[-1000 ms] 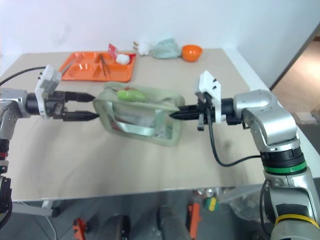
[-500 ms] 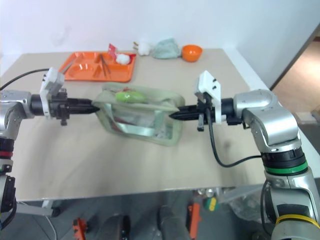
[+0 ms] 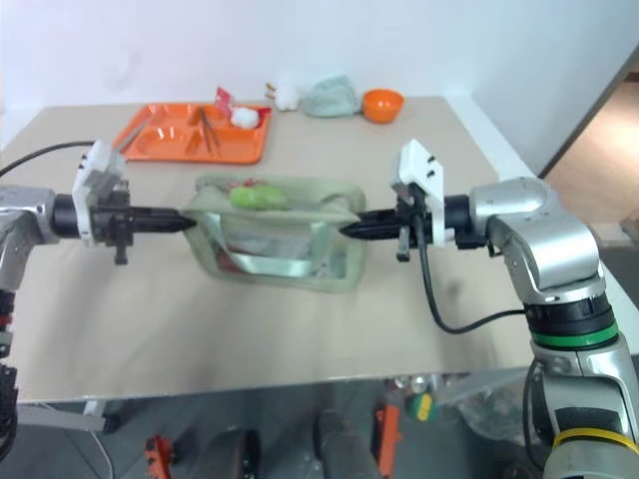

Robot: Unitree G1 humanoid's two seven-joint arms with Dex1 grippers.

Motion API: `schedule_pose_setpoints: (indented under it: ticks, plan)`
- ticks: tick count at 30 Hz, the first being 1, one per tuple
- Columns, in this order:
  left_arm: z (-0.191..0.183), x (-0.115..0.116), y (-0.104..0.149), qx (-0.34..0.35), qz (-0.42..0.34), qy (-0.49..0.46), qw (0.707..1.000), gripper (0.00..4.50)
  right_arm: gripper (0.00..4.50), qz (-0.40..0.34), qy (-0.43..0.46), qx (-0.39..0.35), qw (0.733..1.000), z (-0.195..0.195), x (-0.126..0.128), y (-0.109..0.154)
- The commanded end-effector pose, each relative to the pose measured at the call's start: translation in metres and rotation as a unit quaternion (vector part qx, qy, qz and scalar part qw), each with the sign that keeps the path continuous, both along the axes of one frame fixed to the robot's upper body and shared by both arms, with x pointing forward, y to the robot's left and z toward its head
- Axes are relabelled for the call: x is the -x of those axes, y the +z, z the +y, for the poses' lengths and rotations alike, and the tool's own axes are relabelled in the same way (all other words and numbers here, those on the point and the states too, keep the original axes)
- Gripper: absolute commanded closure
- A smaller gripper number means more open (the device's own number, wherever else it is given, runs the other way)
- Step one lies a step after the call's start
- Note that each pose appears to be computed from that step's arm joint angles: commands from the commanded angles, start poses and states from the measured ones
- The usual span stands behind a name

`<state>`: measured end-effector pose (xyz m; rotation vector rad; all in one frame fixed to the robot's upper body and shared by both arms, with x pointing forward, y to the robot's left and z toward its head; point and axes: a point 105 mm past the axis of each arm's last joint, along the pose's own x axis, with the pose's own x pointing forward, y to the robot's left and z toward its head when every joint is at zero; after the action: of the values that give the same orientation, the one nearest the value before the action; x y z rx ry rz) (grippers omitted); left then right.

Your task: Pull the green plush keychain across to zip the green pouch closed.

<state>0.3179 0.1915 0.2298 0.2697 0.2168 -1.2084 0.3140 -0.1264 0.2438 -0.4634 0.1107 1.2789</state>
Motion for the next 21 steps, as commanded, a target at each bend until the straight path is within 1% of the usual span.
schedule_pose_setpoints:
  ticks: [1, 5, 9, 12, 15, 17, 21]
  plan:
    - [-0.015, 0.022, 0.021, 0.005, -0.030, -0.054, 0.998, 4.48, 4.50, -0.034, 0.018, -0.008, 0.999, 0.004, 0.003, 0.016]
    - [-0.014, 0.024, 0.021, 0.004, -0.030, -0.049, 0.998, 4.48, 4.50, -0.037, 0.024, -0.009, 0.999, 0.007, 0.002, 0.016]
    - [-0.011, 0.021, 0.013, -0.008, -0.031, -0.036, 0.999, 4.48, 4.50, -0.042, 0.030, -0.009, 0.999, 0.008, 0.002, 0.017]
    - [-0.012, 0.022, 0.011, -0.009, -0.031, -0.037, 0.999, 4.48, 4.50, -0.037, 0.014, -0.022, 0.999, 0.007, -0.003, 0.021]
    - [-0.013, 0.021, 0.009, -0.010, -0.033, -0.037, 0.999, 4.50, 3.45, -0.021, 0.021, -0.029, 0.999, 0.006, 0.000, 0.024]
    - [-0.015, 0.021, 0.009, -0.009, -0.034, -0.037, 0.999, 4.50, 2.85, -0.028, 0.021, -0.021, 0.999, 0.005, 0.001, 0.025]
    - [-0.019, 0.023, 0.008, -0.005, -0.034, -0.044, 0.998, 4.50, 1.44, -0.026, 0.010, -0.001, 1.000, -0.005, 0.001, 0.022]
